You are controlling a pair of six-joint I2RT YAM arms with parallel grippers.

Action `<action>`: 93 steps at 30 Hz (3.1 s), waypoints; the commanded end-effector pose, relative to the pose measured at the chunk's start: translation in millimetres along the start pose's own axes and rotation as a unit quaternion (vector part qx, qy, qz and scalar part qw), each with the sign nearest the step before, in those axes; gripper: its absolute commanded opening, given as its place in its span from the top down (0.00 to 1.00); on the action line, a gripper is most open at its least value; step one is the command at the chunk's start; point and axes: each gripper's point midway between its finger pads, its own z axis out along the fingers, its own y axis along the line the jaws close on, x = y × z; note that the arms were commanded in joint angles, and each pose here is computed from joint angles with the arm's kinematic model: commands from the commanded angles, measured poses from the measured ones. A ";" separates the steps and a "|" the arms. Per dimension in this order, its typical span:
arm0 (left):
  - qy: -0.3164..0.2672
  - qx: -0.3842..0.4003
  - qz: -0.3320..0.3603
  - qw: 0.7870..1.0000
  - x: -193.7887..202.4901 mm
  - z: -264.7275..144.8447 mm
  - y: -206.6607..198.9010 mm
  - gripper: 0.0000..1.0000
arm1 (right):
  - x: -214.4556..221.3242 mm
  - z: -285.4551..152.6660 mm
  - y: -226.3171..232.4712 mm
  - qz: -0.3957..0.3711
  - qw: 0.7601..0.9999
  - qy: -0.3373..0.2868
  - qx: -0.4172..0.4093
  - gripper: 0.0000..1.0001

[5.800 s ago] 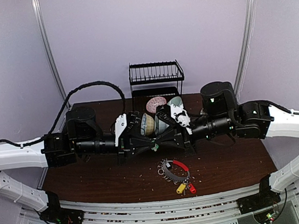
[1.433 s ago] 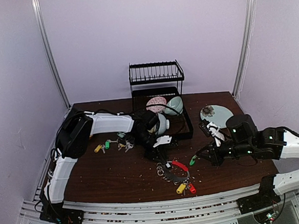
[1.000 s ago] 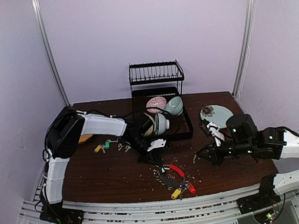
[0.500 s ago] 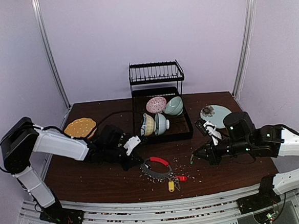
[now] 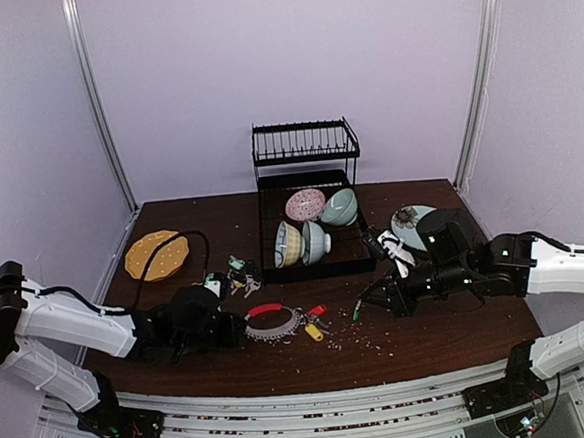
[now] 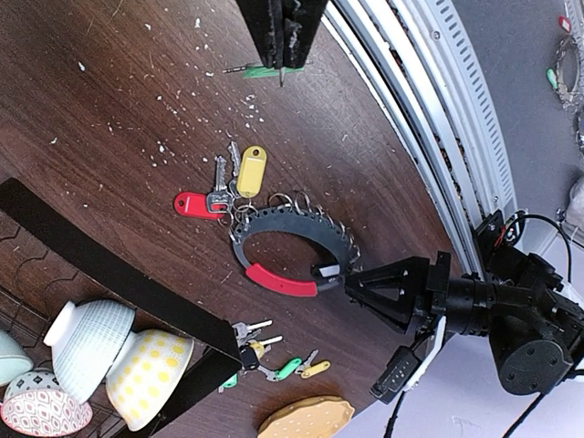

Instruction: Put the keys on the keyring

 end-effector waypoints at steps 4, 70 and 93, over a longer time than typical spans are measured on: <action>0.076 0.030 -0.008 0.997 24.7 -3.3 -10.9 0.54 | -14.2 -5.1 6.3 -0.010 1.000 -0.014 -0.011 1.00; -0.040 -0.114 0.332 0.935 -104.5 3.4 -32.8 1.00 | -7.0 -11.1 1.6 -0.016 1.000 -0.018 -0.001 1.00; -0.054 -0.175 0.396 0.900 -184.5 100.5 -27.0 1.00 | -8.1 -14.0 2.4 -0.013 1.000 -0.020 -0.001 1.00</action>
